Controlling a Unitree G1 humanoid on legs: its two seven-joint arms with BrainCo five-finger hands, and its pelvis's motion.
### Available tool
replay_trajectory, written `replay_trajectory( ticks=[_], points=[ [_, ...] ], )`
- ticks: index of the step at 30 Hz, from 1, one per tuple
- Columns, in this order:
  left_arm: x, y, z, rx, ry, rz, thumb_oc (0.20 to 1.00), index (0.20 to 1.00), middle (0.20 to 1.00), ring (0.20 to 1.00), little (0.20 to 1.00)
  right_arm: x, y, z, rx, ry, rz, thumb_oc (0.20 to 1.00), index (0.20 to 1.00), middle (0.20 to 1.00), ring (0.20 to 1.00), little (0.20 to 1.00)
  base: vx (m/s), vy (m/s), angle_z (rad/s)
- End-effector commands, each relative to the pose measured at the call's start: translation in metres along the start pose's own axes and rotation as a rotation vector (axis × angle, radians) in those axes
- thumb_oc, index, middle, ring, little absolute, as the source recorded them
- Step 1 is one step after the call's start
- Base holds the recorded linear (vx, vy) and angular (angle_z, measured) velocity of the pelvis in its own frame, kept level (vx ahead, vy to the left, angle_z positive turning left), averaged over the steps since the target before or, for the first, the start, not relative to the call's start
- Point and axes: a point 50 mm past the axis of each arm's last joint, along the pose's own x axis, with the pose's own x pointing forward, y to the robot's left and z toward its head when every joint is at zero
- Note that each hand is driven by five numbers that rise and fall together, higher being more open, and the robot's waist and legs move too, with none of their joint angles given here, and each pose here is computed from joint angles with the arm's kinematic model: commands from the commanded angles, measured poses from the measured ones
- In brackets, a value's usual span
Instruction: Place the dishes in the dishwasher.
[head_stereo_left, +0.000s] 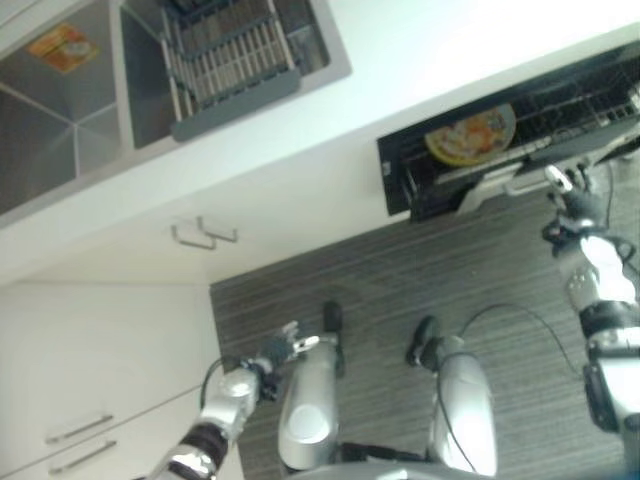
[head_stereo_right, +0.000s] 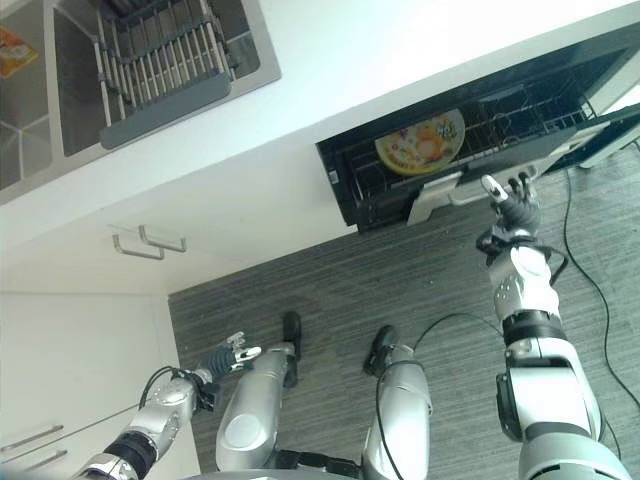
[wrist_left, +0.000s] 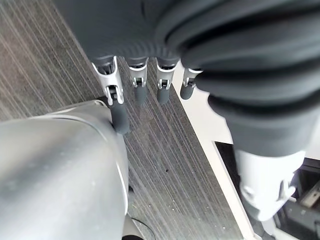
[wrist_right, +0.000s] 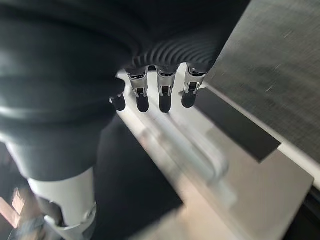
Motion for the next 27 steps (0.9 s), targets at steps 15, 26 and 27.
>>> replay_trajectory(
  ticks=[15, 26, 27],
  points=[
    [-0.023, 0.001, -0.027, 0.144, 0.117, -0.121, 1.0, 1.0, 1.0, 1.0, 1.0, 0.022, 0.086, 0.152, -0.243, -0.378, 0.217, 1.0, 1.0, 1.0, 1.0, 1.0, 0.03, -0.042, 0.06],
    [-0.025, 0.011, -0.021, 0.126, 0.102, -0.139, 1.0, 1.0, 1.0, 1.0, 1.0, 0.028, 0.067, 0.104, -0.212, -0.165, 0.188, 1.0, 1.0, 1.0, 1.0, 1.0, -0.02, -0.084, 0.04],
    [-0.023, 0.007, -0.021, 0.103, 0.107, -0.152, 1.0, 1.0, 1.0, 1.0, 1.0, 0.026, 0.062, 0.078, -0.227, -0.1, 0.192, 1.0, 1.0, 1.0, 1.0, 1.0, -0.07, -0.033, -0.01]
  ],
)
